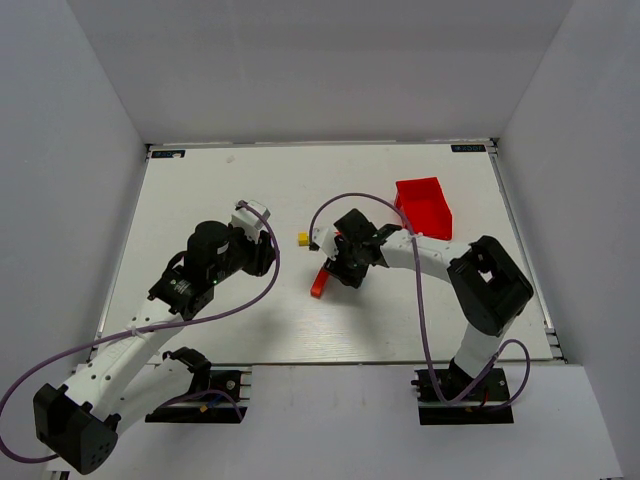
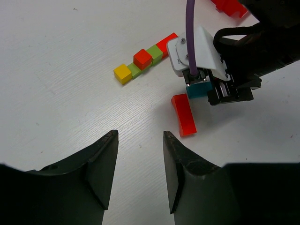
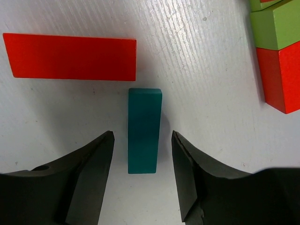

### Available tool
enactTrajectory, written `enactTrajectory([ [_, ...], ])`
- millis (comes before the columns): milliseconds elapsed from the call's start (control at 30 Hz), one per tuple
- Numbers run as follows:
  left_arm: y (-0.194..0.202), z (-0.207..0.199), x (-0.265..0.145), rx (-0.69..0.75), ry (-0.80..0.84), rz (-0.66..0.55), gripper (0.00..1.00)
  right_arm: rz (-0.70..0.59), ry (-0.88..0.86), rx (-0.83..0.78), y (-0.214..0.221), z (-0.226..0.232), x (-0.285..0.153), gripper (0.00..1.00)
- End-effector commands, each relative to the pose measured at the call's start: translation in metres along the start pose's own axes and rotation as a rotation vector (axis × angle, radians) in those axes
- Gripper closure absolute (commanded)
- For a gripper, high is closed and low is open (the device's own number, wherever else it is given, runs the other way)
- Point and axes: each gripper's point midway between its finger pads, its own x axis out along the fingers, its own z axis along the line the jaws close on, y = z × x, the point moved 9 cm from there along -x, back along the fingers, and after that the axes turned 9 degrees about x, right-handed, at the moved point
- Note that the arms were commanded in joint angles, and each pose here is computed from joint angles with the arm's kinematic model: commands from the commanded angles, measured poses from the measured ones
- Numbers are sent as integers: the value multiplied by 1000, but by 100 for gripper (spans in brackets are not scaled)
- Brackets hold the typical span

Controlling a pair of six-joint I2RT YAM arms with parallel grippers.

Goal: Build the wood block tower

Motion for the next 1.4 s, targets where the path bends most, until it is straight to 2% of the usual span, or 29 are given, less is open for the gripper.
enactTrajectory([
  [0, -6, 0, -4, 4, 8, -24, 46, -28, 26, -14, -12, -7, -2, 41],
  [333, -6, 0, -4, 4, 8, -24, 49, -5, -18, -11, -10, -5, 2, 46],
  [467, -6, 0, -4, 4, 8, -24, 49, 3, -33, -9, -8, -5, 2, 54],
  [567, -6, 0, -4, 4, 8, -24, 50, 0, -35, -5, -7, -6, 2, 65],
  [800, -6, -1, -4, 4, 17, -26, 50, 3, -32, -2, -6, -9, -2, 80],
  [900, -7, -1, -6, 6, 16, -35, 50, -25, -2, -16, -11, -13, -13, 82],
  [1100, -9, 0, -6, 7, 14, -44, 51, -176, 83, -78, -37, -31, -60, 89],
  [1267, -9, -1, -6, 7, 24, -45, 51, -253, 85, -167, -50, -48, -77, 100],
  [1367, -9, -1, -6, 7, 24, -45, 51, -311, 74, -201, -63, -60, -86, 100],
])
